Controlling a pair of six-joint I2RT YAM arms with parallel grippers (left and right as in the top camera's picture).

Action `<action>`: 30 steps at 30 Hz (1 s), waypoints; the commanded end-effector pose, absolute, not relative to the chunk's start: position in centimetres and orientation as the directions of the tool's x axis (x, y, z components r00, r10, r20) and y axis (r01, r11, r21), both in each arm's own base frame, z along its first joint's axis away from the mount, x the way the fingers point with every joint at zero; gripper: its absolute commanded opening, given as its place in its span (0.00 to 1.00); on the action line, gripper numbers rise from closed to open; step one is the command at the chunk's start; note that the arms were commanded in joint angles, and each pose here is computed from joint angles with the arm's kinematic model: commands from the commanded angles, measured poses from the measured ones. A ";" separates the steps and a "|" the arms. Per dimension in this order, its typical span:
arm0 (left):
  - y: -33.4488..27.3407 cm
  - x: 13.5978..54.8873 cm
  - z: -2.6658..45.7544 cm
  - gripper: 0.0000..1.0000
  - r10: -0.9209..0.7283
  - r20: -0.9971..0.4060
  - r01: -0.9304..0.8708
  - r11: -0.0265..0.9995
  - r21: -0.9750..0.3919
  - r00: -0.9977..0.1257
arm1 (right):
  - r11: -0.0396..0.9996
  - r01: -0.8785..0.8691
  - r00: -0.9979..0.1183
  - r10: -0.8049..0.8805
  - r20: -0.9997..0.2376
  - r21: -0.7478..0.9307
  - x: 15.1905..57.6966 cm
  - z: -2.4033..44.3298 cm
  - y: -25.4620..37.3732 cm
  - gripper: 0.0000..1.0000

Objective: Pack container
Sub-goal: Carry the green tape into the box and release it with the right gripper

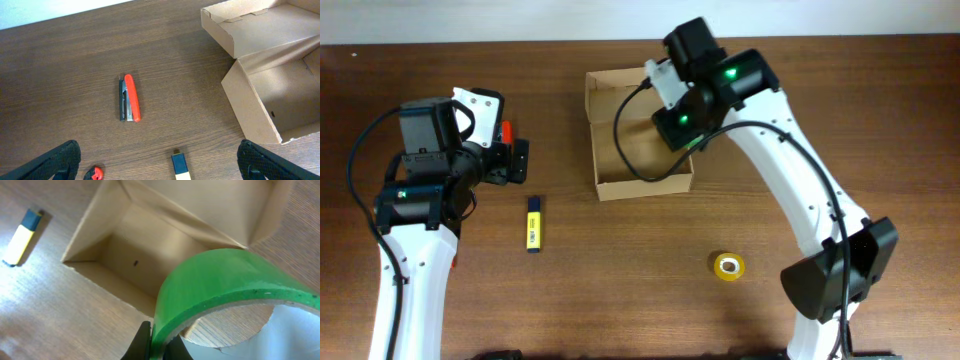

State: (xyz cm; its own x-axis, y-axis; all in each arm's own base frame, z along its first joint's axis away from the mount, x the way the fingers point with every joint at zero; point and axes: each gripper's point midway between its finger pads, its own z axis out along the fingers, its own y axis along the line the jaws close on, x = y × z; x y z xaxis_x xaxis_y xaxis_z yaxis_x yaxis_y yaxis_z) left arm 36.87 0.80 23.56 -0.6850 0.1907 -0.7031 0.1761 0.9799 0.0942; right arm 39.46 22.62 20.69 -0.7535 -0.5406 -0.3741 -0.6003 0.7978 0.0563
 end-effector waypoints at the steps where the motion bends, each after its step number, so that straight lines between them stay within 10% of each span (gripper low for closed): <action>1: 1.0 37.1 24.1 0.99 0.208 -0.708 0.182 0.977 0.114 -0.675 | 0.763 -0.644 -0.716 -0.578 -0.391 0.052 39.2 20.8 24.6 0.04; 28: 1.0 36.7 23.6 0.99 0.206 -0.690 0.185 0.977 0.106 -0.693 | 0.760 -0.644 -0.760 -0.625 -0.178 0.083 41.2 7.2 26.7 0.04; 30: 1.0 36.7 23.6 0.99 0.206 -0.690 0.185 0.977 0.106 -0.693 | 0.770 -0.635 -0.767 -0.618 -0.173 0.068 41.3 7.1 26.5 0.37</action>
State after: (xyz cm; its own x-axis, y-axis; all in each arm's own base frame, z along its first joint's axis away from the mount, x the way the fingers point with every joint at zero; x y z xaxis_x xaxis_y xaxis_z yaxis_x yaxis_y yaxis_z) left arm 36.42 0.77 23.10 -0.7032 0.1893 -0.6853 0.1784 0.9800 0.0877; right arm 41.16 26.14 7.43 -0.7735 -0.6091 -0.1752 -0.6282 0.7735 0.0843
